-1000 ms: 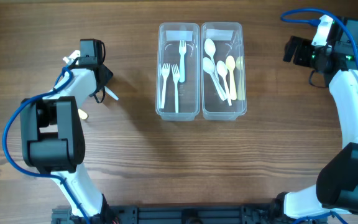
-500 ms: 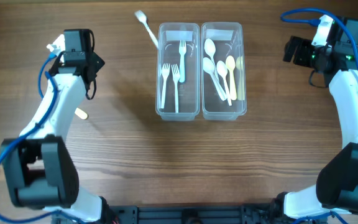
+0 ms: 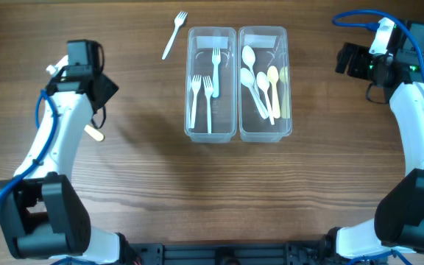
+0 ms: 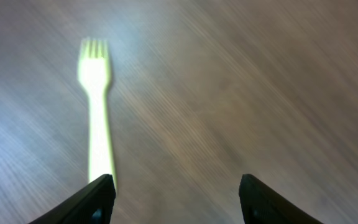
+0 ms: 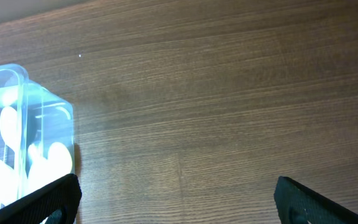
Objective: Pack container
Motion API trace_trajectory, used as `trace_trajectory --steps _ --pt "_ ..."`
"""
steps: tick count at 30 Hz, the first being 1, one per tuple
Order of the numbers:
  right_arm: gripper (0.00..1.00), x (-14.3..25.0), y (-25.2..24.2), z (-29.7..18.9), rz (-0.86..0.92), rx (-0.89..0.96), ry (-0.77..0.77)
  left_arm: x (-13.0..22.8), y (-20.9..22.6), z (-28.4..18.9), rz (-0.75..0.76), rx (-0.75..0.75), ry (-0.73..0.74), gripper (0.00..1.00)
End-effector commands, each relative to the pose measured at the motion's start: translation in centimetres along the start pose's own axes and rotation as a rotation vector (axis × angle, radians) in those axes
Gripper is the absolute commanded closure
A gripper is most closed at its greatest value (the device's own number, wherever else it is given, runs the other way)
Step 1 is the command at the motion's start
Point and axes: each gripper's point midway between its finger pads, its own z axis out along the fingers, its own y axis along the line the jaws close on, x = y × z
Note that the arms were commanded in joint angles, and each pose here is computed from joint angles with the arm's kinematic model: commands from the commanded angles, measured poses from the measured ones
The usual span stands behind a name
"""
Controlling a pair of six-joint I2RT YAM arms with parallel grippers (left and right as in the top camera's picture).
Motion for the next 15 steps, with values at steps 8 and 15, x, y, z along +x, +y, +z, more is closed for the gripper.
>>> trace_trajectory --steps 8,15 --pt "0.0 -0.9 0.2 -0.7 -0.016 0.003 -0.029 -1.6 6.7 1.4 -0.203 -0.125 0.024 0.31" --pt "0.0 -0.9 0.2 -0.7 -0.015 0.003 -0.029 -0.4 7.1 4.0 -0.224 -0.103 0.045 0.29"
